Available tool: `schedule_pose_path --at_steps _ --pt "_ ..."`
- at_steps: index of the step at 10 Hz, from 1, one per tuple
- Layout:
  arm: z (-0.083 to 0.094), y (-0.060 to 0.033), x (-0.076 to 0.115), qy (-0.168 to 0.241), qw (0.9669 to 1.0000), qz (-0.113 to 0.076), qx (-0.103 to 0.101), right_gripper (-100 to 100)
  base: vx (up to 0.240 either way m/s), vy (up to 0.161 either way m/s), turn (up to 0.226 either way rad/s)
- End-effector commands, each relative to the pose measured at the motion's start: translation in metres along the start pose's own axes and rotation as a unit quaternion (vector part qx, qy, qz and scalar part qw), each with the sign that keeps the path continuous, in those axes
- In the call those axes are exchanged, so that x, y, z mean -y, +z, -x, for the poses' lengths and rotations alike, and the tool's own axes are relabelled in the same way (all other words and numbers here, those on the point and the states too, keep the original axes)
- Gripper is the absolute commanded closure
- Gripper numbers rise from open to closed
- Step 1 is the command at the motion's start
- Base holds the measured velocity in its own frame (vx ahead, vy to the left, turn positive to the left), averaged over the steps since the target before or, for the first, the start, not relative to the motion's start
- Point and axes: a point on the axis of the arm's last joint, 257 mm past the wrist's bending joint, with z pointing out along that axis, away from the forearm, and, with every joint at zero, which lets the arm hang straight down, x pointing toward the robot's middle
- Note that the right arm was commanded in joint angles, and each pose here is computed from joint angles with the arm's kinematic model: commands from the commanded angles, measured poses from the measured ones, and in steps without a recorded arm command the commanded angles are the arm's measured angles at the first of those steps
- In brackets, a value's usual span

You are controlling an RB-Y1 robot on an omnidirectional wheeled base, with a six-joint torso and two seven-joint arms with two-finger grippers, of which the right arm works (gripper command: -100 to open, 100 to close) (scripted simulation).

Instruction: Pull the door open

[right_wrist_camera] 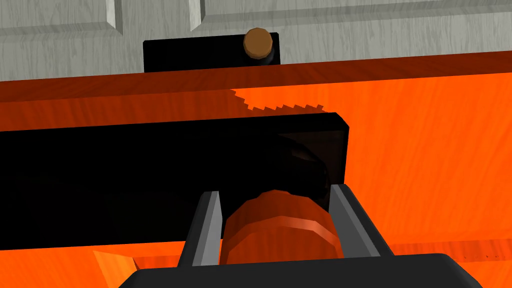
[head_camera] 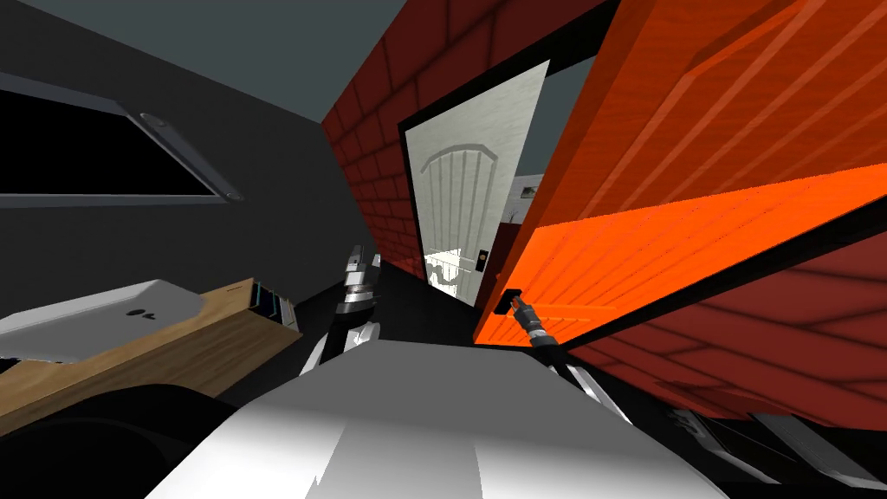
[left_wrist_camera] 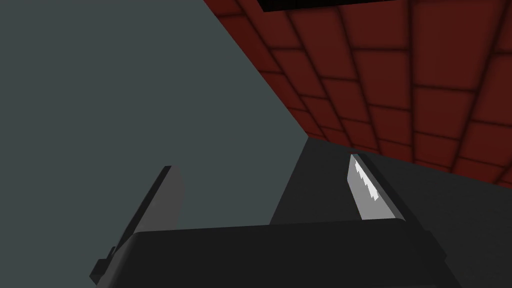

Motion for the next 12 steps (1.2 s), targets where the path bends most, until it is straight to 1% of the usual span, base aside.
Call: schedule_pose_path --at_steps 1,2,4,10,11,12 --pt "0.000 0.0000 0.000 0.000 1.0000 0.000 0.000 100 -0.090 -0.034 0.032" --pt "-0.001 -0.0053 0.002 0.001 1.0000 -0.001 -0.009 100 -0.177 -0.043 0.149" --pt "-0.001 -0.0093 0.001 0.000 0.9998 0.000 -0.018 100 -0.233 -0.094 0.176" --pt "0.000 -0.0222 -0.002 0.000 0.9990 0.002 -0.045 100 -0.214 -0.080 0.112" --pt "-0.002 -0.0209 0.000 0.000 0.9991 0.000 -0.042 100 -0.100 -0.038 0.023" --pt "-0.002 -0.0249 0.001 0.000 0.9987 -0.001 -0.050 100 -0.169 -0.045 0.121"
